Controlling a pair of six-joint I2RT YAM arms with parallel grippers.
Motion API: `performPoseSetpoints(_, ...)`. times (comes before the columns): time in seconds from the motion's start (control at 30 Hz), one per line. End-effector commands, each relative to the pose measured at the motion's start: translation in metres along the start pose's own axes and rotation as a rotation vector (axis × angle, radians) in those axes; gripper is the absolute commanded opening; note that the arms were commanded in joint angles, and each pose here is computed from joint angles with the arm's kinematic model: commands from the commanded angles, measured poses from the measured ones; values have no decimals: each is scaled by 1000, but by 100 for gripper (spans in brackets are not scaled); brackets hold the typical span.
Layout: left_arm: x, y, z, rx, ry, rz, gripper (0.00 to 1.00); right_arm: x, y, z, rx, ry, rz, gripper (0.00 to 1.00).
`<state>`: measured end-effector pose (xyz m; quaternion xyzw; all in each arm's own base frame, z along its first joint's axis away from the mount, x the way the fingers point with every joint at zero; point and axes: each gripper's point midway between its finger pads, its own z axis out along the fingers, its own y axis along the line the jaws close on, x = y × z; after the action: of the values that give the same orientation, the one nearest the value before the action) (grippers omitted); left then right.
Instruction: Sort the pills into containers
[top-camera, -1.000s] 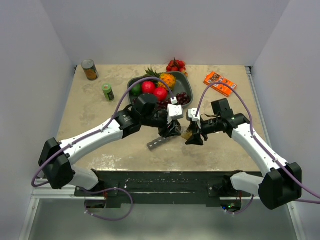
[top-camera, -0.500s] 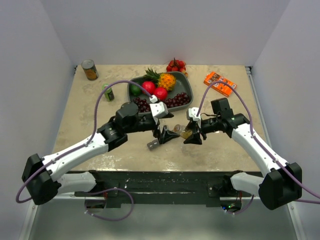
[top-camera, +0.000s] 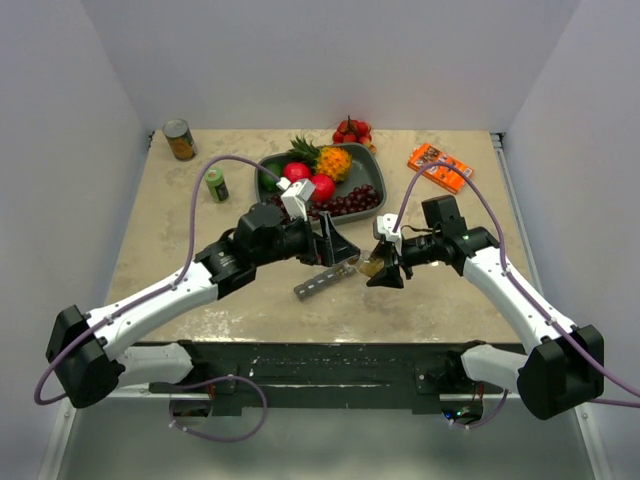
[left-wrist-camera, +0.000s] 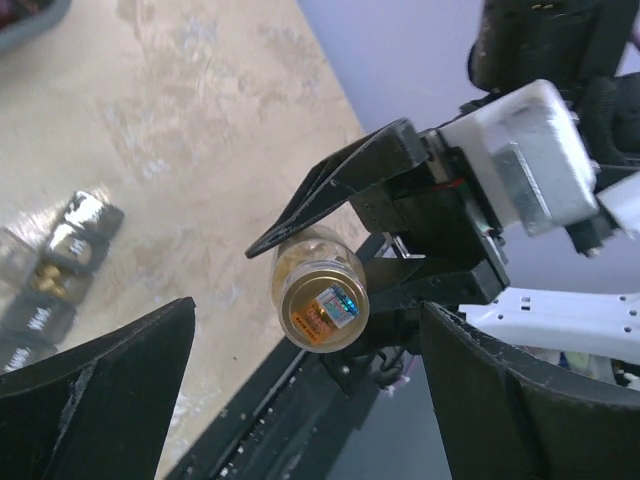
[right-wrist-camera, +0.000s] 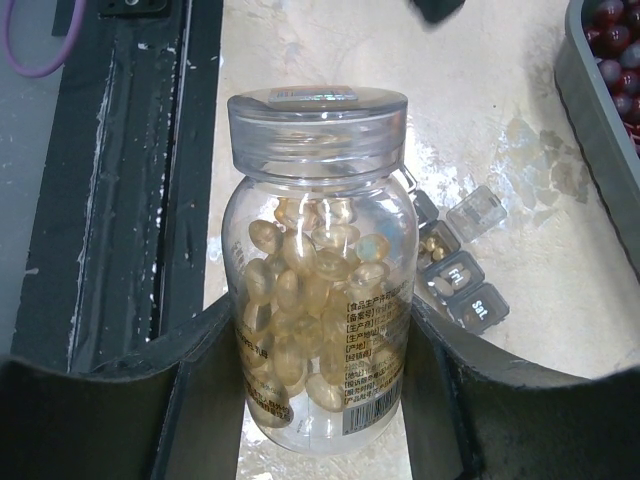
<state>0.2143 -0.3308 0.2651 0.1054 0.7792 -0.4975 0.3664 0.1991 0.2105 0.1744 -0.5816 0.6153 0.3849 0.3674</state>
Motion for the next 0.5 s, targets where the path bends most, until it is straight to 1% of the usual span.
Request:
performPoseSetpoints(0.0, -10, -25, 8, -8, 6, -146, 97, -22, -4, -4, 11, -52, -63, 0)
performPoseSetpoints(0.13, -6, -30, 17, -7, 14, -154, 93, -22, -5, -4, 15, -50, -59, 0)
performPoseSetpoints(0.17, -8, -33, 19, -3, 14, -152, 87, -22, -4, -4, 13, -51, -61, 0)
performPoseSetpoints(0.27, 1, -28, 27, -42, 51, -148, 80, -22, -4, -4, 13, -51, -61, 0)
performPoseSetpoints(0.3, 7, -25, 29, -62, 74, -148, 79, -22, -5, -4, 13, -50, -59, 0)
performPoseSetpoints(0.4, 12, -21, 32, -90, 96, -134, 71, -22, -4, -4, 14, -51, -58, 0)
performPoseSetpoints(0.43, 14, -17, 34, -108, 103, -132, 71, -22, -4, -4, 13, -52, -59, 0)
performPoseSetpoints(0.47, 12, -19, 33, -107, 105, -118, 68, -22, -4, -4, 12, -52, -60, 0)
